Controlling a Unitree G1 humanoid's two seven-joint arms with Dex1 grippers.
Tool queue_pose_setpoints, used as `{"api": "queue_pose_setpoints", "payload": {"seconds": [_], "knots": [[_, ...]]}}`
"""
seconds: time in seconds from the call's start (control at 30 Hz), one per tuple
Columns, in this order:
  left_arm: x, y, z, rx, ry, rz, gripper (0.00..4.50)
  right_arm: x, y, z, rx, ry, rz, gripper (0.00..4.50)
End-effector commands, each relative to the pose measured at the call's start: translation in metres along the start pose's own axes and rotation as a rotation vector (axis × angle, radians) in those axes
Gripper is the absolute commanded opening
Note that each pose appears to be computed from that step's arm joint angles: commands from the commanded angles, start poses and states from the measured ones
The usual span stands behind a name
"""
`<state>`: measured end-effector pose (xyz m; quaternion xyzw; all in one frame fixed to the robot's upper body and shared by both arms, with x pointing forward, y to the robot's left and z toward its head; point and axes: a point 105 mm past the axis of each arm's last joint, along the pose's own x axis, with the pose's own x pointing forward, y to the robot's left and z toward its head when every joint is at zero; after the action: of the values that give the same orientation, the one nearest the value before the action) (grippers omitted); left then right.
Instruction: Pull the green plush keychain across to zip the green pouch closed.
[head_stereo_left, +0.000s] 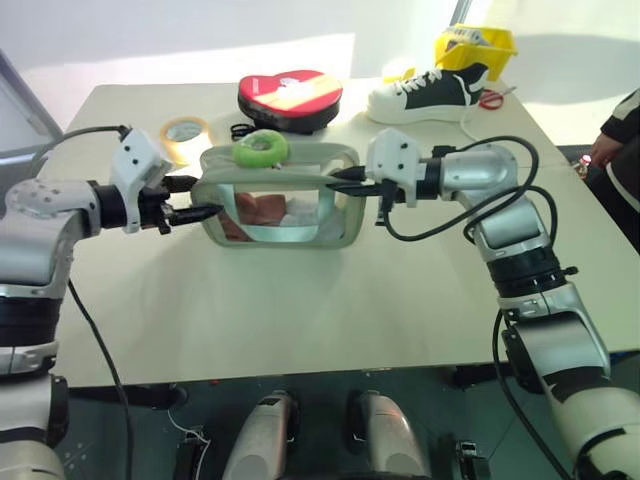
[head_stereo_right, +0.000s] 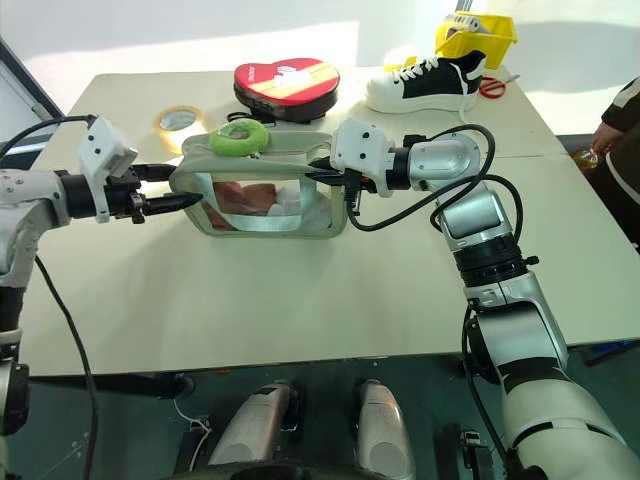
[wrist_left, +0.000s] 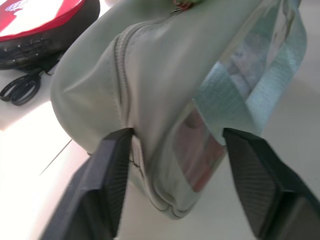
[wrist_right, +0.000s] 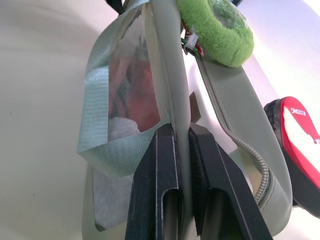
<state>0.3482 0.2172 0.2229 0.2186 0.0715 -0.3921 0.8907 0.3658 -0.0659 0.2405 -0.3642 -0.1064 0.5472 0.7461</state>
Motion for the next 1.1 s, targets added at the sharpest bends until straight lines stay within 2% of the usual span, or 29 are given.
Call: {"api": "queue_pose_setpoints", "payload": {"seconds": [0.03, 0.1, 0.27, 0.37, 0.43, 0.47, 0.53, 0.67, 0.77, 0.83, 0.93, 1.1], "knots": [[-0.008, 0.006, 0.017, 0.047, -0.045, 0.027, 0.87, -0.004, -0.009, 0.021, -0.067, -0.05, -0.029, 0.0], [-0.01, 0.005, 0.017, 0.043, -0.044, 0.018, 0.04, -0.004, -0.01, 0.021, -0.067, -0.05, -0.03, 0.0], [-0.014, 0.006, 0.018, 0.031, -0.033, 0.023, 0.04, -0.002, -0.009, 0.022, -0.055, -0.057, -0.026, 0.0], [-0.013, 0.003, 0.013, 0.042, -0.01, 0.014, 0.0, -0.003, -0.007, 0.022, -0.017, -0.057, 0.002, 1.27], [-0.012, 0.003, 0.01, 0.048, -0.004, 0.013, 0.0, -0.006, -0.013, 0.024, -0.017, -0.048, 0.003, 2.3], [-0.012, 0.002, 0.009, 0.047, -0.004, 0.013, 0.0, -0.008, -0.016, 0.026, -0.019, -0.042, 0.005, 2.6], [-0.012, 0.002, 0.009, 0.047, -0.008, 0.013, 0.0, -0.015, -0.02, 0.035, -0.003, -0.038, 0.05, 3.5], [-0.011, 0.002, 0.011, 0.053, -0.018, 0.015, 0.0, -0.027, -0.036, 0.075, 0.168, -0.157, 0.135, 3.5], [-0.011, 0.002, 0.012, 0.057, -0.025, 0.015, 0.0, -0.016, -0.064, 0.094, 0.219, -0.247, 0.017, 3.5], [-0.009, 0.002, 0.013, 0.059, -0.029, 0.014, 0.0, 0.006, -0.079, 0.09, 0.245, -0.242, -0.089, 3.5], [-0.007, 0.001, 0.013, 0.058, -0.034, 0.009, 0.0, 0.038, -0.083, 0.079, 0.354, -0.214, -0.137, 3.5], [-0.006, -0.002, 0.012, 0.06, -0.034, 0.004, 0.0, 0.068, -0.071, 0.06, 0.429, -0.131, -0.099, 3.5]]}}
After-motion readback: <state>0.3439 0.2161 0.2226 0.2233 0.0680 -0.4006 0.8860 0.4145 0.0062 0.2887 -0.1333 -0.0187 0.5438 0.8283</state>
